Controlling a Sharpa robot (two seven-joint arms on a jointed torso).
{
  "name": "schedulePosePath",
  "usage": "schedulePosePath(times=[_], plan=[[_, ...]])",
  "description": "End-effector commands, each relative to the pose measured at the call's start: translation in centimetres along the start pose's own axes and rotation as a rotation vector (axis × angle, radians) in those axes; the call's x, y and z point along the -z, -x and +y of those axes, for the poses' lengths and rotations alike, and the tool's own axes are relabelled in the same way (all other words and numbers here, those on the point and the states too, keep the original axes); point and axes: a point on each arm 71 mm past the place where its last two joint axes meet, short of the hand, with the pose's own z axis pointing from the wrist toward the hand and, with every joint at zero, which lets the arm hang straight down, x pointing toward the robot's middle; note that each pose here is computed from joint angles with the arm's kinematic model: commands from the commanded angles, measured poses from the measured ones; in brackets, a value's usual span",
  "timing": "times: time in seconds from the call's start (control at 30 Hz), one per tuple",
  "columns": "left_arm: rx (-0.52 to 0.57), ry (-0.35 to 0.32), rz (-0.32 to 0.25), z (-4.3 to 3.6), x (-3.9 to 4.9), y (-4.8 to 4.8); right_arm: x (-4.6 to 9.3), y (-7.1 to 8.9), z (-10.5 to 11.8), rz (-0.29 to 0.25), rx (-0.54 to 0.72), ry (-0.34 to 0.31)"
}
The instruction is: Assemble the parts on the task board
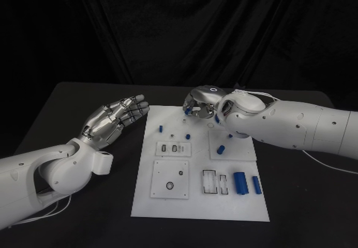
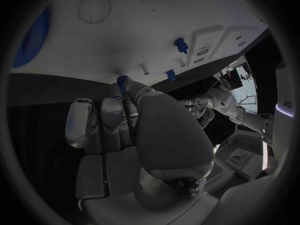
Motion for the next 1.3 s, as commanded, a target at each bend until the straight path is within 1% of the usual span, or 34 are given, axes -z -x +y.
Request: schedulePosePath(times=[0.03, 0.23, 0.4, 0.5, 0.6, 0.7, 0.77, 0.8, 0.83, 0.87, 0.93, 0.97, 1.03, 1.1, 1.17, 1.23, 1.3], plan=[[0.016, -0.214, 0.01, -1.49, 0.09, -0.12, 0.0, -0.7, -0.1, 0.044, 0.002, -0.034], [0.02, -0.212, 0.006, -1.47, 0.08, -0.04, -0.1, -0.8, -0.5, 0.063, 0.007, -0.065], [0.022, -0.211, 0.004, -1.44, 0.05, 0.0, -0.2, -0.9, -0.6, 0.073, 0.009, -0.071], [0.023, -0.21, 0.005, -1.42, 0.03, 0.04, -0.1, -0.7, -0.6, 0.053, 0.007, -0.061], [0.023, -0.21, 0.003, -1.48, 0.14, 0.15, 0.4, -0.2, -1.0, 0.009, 0.002, -0.053], [0.019, -0.211, -0.005, -1.62, 0.38, 0.36, 1.1, 0.8, -1.8, -0.048, 0.001, -0.047], [0.019, -0.212, -0.012, -1.71, 0.53, 0.49, 1.9, 2.0, -2.7, -0.088, 0.0, -0.05], [0.019, -0.212, -0.014, -1.73, 0.56, 0.52, 2.2, 2.4, -3.0, -0.097, -0.001, -0.053], [0.019, -0.212, -0.016, -1.76, 0.61, 0.56, 2.8, 3.1, -3.5, -0.111, -0.003, -0.062], [0.019, -0.212, -0.017, -1.76, 0.62, 0.56, 3.1, 3.4, -3.7, -0.114, -0.003, -0.065], [0.02, -0.212, -0.019, -1.78, 0.66, 0.6, 4.3, 4.3, -4.4, -0.126, -0.007, -0.08], [0.02, -0.212, -0.019, -1.78, 0.67, 0.6, 4.5, 4.4, -4.6, -0.128, -0.007, -0.083], [0.019, -0.212, -0.022, -1.82, 0.73, 0.66, 5.8, 5.1, -5.3, -0.137, -0.011, -0.101], [0.018, -0.211, -0.024, -1.84, 0.76, 0.73, 6.9, 5.3, -6.0, -0.132, -0.014, -0.124], [0.019, -0.21, -0.024, -1.82, 0.74, 0.76, 7.7, 5.2, -6.6, -0.104, -0.015, -0.157], [0.02, -0.209, -0.022, -1.78, 0.67, 0.73, 8.5, 4.9, -7.4, -0.065, -0.008, -0.202], [0.022, -0.208, -0.02, -1.74, 0.62, 0.69, 9.1, 4.6, -7.9, -0.041, 0.006, -0.234]])
